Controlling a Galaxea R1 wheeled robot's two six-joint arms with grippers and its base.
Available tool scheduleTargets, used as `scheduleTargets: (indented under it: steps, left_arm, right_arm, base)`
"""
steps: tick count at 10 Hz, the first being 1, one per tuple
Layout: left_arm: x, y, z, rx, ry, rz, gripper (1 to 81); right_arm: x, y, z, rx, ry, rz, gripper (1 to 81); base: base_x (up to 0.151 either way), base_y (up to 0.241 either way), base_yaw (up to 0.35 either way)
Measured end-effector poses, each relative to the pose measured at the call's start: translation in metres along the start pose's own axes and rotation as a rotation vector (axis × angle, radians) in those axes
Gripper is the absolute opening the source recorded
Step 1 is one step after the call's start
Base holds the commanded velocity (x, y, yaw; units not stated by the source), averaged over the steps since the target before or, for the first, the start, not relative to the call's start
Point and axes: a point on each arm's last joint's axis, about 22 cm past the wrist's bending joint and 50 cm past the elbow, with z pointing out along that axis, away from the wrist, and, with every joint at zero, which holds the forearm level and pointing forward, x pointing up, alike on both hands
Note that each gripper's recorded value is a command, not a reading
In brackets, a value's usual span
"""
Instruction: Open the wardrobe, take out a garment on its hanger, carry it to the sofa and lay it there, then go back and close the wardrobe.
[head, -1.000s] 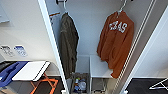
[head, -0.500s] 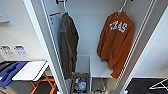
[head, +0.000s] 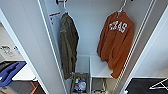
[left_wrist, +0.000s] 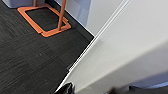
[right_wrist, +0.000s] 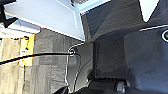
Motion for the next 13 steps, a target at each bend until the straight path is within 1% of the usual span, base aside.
scheduleTargets:
  steps: [2,3,4,5,6,7,8,9,10,11,12,13]
  left_arm:
    - [-0.005,-0.045,-0.015,0.06,-0.009,0.007,81.1]
    - [-0.011,-0.061,-0.023,0.081,-0.019,0.013,81.1]
    - [-0.019,-0.069,-0.028,0.088,-0.034,0.022,81.1]
    - [-0.033,-0.066,-0.031,0.066,-0.078,0.065,81.1]
    - [-0.05,-0.057,-0.035,0.015,-0.132,0.142,81.1]
    - [-0.071,-0.047,-0.041,-0.049,-0.195,0.229,81.1]
    - [-0.09,-0.039,-0.048,-0.119,-0.251,0.311,81.1]
    - [-0.11,-0.036,-0.057,-0.175,-0.326,0.386,81.1]
    - [-0.126,-0.032,-0.065,-0.236,-0.398,0.469,81.1]
    - [-0.141,-0.035,-0.074,-0.274,-0.475,0.54,81.1]
    - [-0.157,-0.048,-0.086,-0.291,-0.571,0.643,81.1]
    - [-0.167,-0.068,-0.101,-0.297,-0.638,0.722,81.1]
  right_arm:
    - [0.001,0.0,0.0,0.0,0.001,-0.001,81.1]
    - [0.002,0.0,0.0,0.001,0.001,-0.002,81.1]
    - [0.001,0.0,0.0,0.001,0.001,-0.003,81.1]
    - [0.001,-0.001,0.001,0.002,0.001,-0.004,81.1]
    - [0.001,-0.002,0.001,0.004,0.001,-0.007,81.1]
    - [0.001,-0.002,0.001,0.005,0.001,-0.013,81.1]
    - [0.001,-0.001,0.003,0.002,0.0,-0.027,81.1]
    - [-0.002,-0.002,0.007,-0.001,-0.01,-0.051,81.1]
    - [-0.004,-0.002,0.013,-0.007,-0.044,-0.106,81.1]
    - [-0.006,0.001,0.019,-0.019,-0.077,-0.159,81.1]
    - [-0.002,0.006,0.024,-0.036,-0.108,-0.23,81.1]
    - [0.001,0.011,0.029,-0.054,-0.154,-0.322,81.1]
  base:
    - [0.0,0.0,0.0]
    - [0.0,0.0,0.0]
    - [0.0,0.0,0.0]
    - [0.0,0.0,0.0]
    - [0.0,0.0,0.0]
    - [0.0,0.0,0.0]
    - [0.0,0.0,0.0]
    - [0.0,0.0,0.0]
    - [0.0,0.0,0.0]
    - [0.0,0.0,0.0]
    - [0.0,0.0,0.0]
    - [0.0,0.0,0.0]
